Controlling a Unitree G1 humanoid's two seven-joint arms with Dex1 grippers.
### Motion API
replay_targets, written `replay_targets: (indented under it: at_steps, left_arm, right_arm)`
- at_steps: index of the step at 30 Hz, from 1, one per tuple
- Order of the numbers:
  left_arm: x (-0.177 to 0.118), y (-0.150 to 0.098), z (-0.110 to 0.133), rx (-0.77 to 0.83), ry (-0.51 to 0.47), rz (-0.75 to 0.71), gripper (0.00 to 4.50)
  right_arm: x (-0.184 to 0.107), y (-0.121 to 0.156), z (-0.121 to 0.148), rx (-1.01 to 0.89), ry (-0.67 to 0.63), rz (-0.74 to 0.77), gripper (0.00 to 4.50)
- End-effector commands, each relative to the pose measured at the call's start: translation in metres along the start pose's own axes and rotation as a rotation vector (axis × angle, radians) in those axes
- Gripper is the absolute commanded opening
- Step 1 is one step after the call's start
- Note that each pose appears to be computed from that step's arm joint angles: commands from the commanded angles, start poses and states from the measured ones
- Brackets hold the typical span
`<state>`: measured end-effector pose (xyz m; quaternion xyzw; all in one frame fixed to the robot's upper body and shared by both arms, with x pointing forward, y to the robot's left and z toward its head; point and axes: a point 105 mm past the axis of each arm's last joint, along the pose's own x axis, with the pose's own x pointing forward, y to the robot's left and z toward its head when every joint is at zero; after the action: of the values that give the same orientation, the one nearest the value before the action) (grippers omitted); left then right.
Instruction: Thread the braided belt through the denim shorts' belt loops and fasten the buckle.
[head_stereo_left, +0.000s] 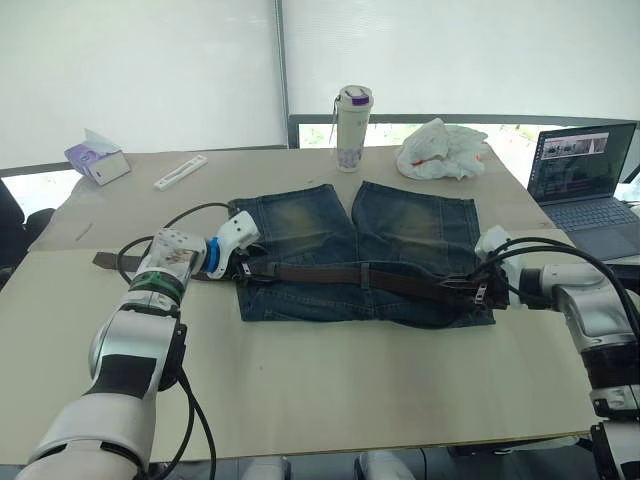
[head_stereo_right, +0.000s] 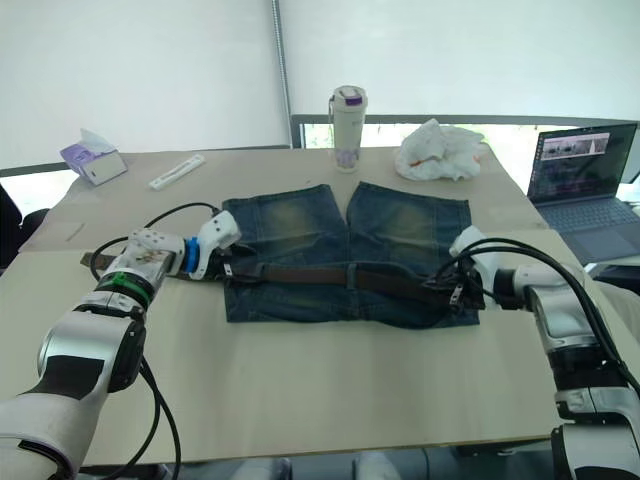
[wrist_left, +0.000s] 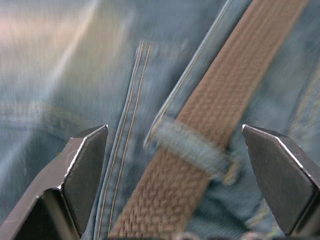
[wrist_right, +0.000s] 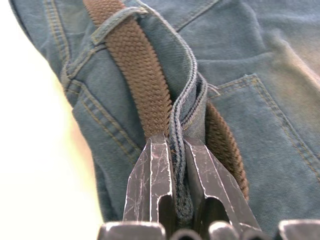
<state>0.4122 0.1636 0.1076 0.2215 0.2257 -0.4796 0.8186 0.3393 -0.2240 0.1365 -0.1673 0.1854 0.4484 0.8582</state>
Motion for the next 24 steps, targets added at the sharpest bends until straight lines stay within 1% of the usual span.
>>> replay_targets:
  at_steps: [1,2,5,6,7,10,12,13,14,18,20,22,24]
  left_arm:
    - [0.0,0.007,0.011,0.03,0.039,0.036,4.5]
    - [0.001,0.006,0.011,0.018,0.047,0.026,4.5]
    - [0.002,0.002,0.009,-0.009,0.063,-0.01,3.75]
    - [0.002,0.0,0.008,-0.009,0.071,-0.024,3.35]
    - [0.001,0.0,0.008,-0.006,0.074,-0.03,2.82]
    - [0.0,0.003,0.012,0.017,0.057,-0.011,1.54]
    - [-0.001,0.01,0.021,0.032,0.009,0.05,0.66]
    - [-0.001,0.017,0.028,0.049,-0.016,0.117,0.28]
    - [-0.003,0.025,0.033,0.064,-0.036,0.19,0.08]
    - [-0.009,0.044,0.047,0.084,-0.092,0.37,0.05]
    - [-0.012,0.049,0.052,0.097,-0.108,0.426,0.05]
    - [-0.014,0.051,0.055,0.101,-0.125,0.452,0.05]
    - [-0.014,0.049,0.059,0.087,-0.163,0.423,0.05]
  right_arm:
    - [-0.007,-0.001,0.011,-0.039,-0.032,-0.019,0.01]
    - [-0.007,0.0,0.011,-0.037,-0.033,-0.02,0.01]
    - [-0.006,0.001,0.011,-0.033,-0.037,-0.025,0.0]
    - [-0.007,0.001,0.011,-0.033,-0.037,-0.028,0.0]
    - [-0.007,0.001,0.011,-0.033,-0.038,-0.031,0.0]
    - [-0.008,0.001,0.012,-0.032,-0.045,-0.043,0.0]
    - [-0.007,-0.001,0.012,-0.034,-0.055,-0.058,0.0]
    - [-0.005,-0.003,0.013,-0.038,-0.068,-0.073,0.0]
    - [-0.002,-0.006,0.015,-0.043,-0.082,-0.089,0.0]
    - [0.013,-0.018,0.023,-0.064,-0.139,-0.144,0.0]
    - [0.022,-0.029,0.028,-0.083,-0.162,-0.191,0.0]
    - [0.027,-0.041,0.03,-0.126,-0.162,-0.255,0.0]
    - [0.028,-0.051,0.04,-0.091,-0.232,-0.303,0.0]
